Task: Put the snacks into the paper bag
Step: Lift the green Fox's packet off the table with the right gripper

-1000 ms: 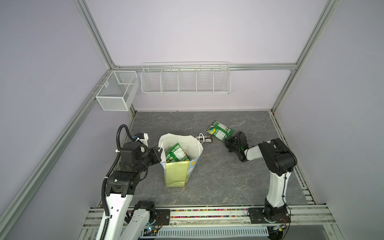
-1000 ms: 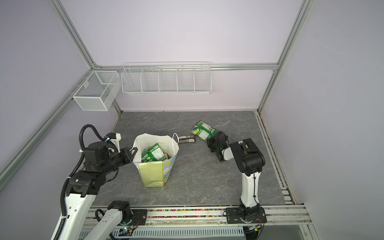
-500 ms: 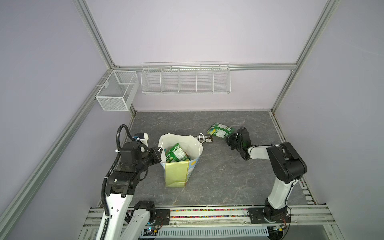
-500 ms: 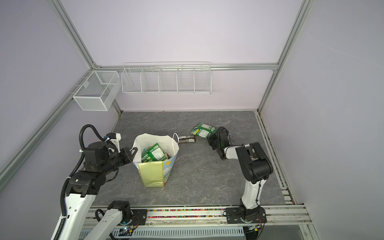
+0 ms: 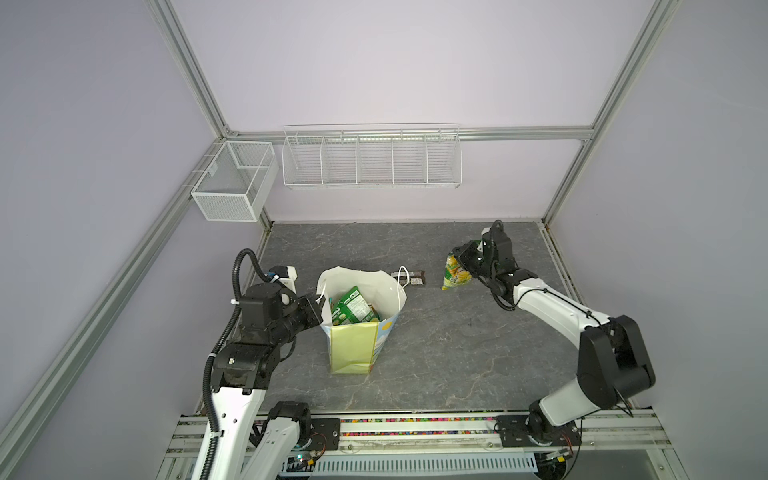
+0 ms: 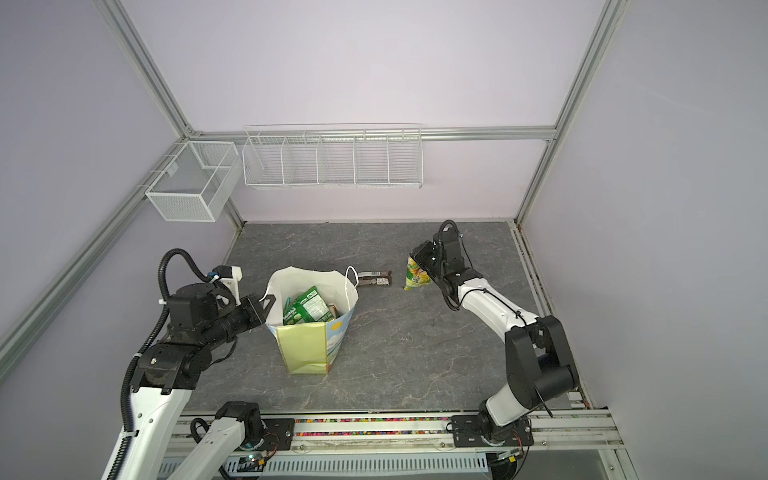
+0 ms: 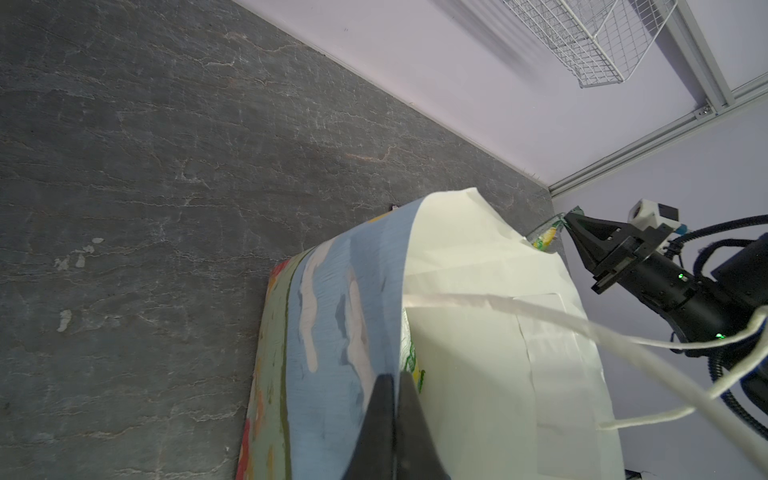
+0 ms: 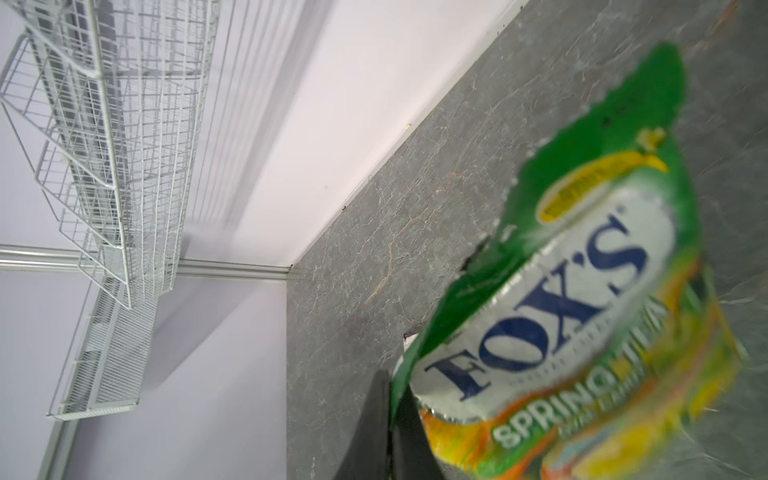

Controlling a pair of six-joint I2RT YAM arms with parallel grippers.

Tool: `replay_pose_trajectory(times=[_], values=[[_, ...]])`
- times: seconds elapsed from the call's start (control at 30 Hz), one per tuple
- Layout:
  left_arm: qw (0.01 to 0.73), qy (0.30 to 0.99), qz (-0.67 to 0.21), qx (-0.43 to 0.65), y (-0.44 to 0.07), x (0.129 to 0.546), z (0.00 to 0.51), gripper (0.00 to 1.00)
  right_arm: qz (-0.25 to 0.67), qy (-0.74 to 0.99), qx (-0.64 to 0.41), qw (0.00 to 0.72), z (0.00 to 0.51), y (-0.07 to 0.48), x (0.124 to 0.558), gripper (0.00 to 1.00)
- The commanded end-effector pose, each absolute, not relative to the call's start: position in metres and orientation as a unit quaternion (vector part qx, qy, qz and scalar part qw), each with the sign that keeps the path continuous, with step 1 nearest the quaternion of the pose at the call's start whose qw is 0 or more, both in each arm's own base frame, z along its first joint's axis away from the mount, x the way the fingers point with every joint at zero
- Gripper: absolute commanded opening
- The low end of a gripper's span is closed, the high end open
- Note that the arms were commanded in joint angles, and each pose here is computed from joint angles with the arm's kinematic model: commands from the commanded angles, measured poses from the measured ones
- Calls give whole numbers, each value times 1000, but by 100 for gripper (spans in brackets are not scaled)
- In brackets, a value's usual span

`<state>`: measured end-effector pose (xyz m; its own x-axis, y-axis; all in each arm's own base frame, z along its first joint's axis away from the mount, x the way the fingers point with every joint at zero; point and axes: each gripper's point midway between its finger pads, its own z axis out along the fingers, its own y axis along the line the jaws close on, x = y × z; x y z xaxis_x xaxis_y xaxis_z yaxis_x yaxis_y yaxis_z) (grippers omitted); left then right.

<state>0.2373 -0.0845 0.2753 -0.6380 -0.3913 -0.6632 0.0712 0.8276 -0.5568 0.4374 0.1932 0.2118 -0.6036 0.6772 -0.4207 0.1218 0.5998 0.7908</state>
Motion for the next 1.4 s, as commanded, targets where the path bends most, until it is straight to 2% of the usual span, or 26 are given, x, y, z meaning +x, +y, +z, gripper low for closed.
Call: replay_pose_trajectory(times=[0.0, 0.23, 0.63, 1.37], values=[[443, 843, -293, -86, -86, 239, 298, 0, 337, 831, 195, 396, 232, 193, 426, 7], [442, 841, -298, -88, -87, 239, 298, 0, 341, 824, 134, 433, 279, 207, 405, 7], [442, 838, -306, -89, -89, 239, 301, 0, 399, 792, -32, 461, 366, 266, 359, 7], [436, 841, -309, -85, -91, 239, 299, 0, 464, 705, -158, 513, 470, 295, 280, 7]])
